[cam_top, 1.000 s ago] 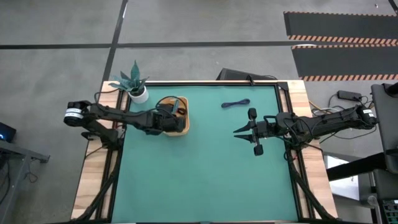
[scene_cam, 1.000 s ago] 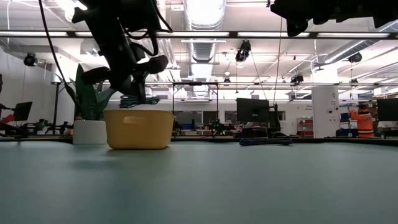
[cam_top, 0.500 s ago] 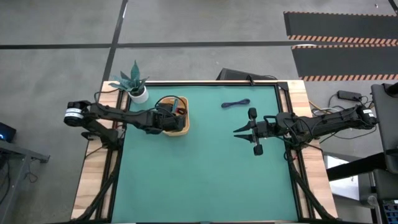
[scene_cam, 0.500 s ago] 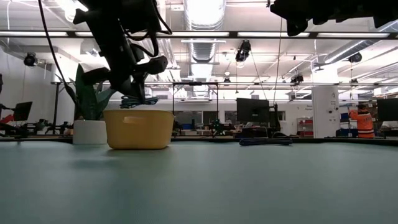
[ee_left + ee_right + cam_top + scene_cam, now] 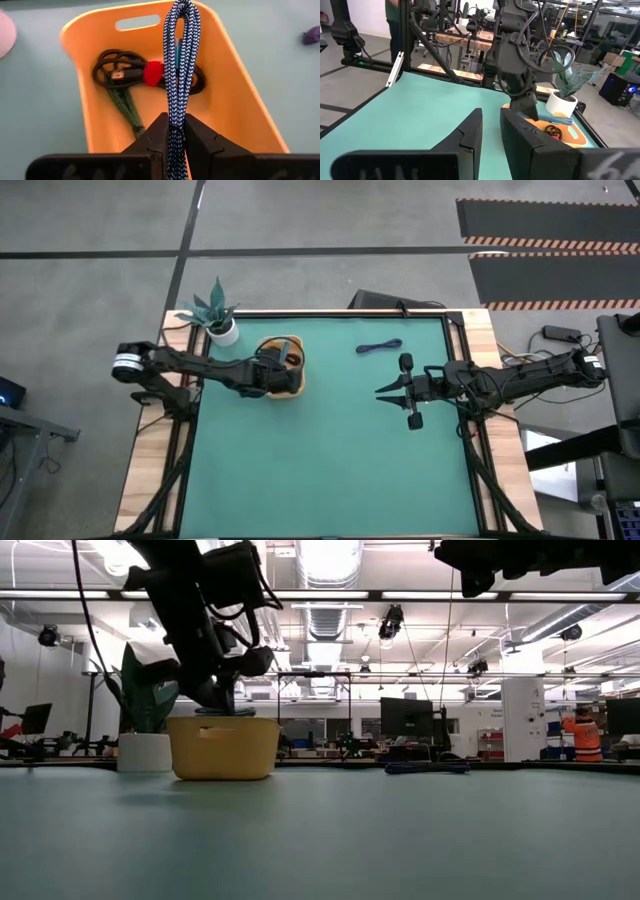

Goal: Pick and place USB-C Cables
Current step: Put the blue USB cable into the yellow bin, then put the purple USB cable into the yellow bin

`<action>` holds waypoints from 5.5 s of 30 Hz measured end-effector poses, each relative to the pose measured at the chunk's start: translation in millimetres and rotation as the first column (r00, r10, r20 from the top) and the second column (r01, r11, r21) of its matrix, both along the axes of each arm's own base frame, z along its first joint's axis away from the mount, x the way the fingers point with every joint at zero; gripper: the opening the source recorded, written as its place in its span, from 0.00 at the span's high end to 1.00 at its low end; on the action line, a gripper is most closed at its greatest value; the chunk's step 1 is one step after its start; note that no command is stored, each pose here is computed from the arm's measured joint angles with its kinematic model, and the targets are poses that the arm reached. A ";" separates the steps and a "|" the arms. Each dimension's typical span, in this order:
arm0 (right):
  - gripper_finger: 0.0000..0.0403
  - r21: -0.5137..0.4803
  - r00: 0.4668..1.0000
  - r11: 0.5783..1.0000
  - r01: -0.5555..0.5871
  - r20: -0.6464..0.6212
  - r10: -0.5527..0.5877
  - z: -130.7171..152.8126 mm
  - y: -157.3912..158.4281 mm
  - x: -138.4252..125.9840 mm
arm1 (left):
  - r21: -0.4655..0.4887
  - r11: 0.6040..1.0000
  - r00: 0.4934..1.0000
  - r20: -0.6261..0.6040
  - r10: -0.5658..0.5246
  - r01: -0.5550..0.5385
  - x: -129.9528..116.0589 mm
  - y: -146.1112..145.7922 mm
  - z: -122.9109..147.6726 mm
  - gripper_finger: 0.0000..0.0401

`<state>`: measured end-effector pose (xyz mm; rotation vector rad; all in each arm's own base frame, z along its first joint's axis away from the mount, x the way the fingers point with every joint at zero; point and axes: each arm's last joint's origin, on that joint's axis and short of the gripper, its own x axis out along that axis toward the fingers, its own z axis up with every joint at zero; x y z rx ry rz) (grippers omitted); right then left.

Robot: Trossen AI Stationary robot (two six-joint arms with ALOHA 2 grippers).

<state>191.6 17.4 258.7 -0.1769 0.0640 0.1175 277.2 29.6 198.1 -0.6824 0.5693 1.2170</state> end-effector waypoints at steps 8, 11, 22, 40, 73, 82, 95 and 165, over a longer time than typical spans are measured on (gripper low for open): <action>0.85 -0.006 1.000 1.000 0.000 0.000 0.000 -0.3 0.0 0.0 | 0.017 0.999 0.999 -0.030 -0.035 0.036 6.0 4.9 2.4 0.93; 0.85 -0.007 1.000 1.000 0.000 0.001 0.000 -0.2 0.0 0.0 | 0.029 0.996 0.993 -0.082 -0.082 0.085 5.2 7.0 1.4 0.93; 0.85 -0.011 1.000 1.000 0.000 0.005 0.000 0.2 0.0 0.0 | -0.036 0.994 0.986 -0.124 -0.110 0.106 1.0 18.5 -3.7 0.93; 0.85 -0.012 1.000 1.000 0.000 0.004 0.001 0.0 0.0 0.1 | -0.038 0.994 0.987 -0.122 -0.108 0.104 0.5 18.8 -4.6 0.93; 0.85 -0.019 1.000 1.000 -0.001 0.002 0.001 0.0 -0.1 0.1 | -0.059 0.993 0.979 -0.171 -0.107 0.098 8.4 20.6 -24.9 0.93; 0.85 -0.019 1.000 1.000 -0.001 0.002 0.001 0.1 -0.1 0.0 | -0.060 0.993 0.979 -0.174 -0.106 0.097 7.8 20.4 -25.6 0.93; 0.85 -0.019 1.000 1.000 -0.001 0.002 0.001 0.0 0.0 0.1 | -0.066 0.993 0.979 -0.172 -0.107 0.097 7.0 20.2 -27.5 0.91; 0.85 0.111 0.744 0.801 0.589 -0.460 -0.484 -55.7 -42.4 33.8 | 0.457 0.356 0.554 -0.436 -0.709 0.815 -62.2 -64.7 84.8 0.86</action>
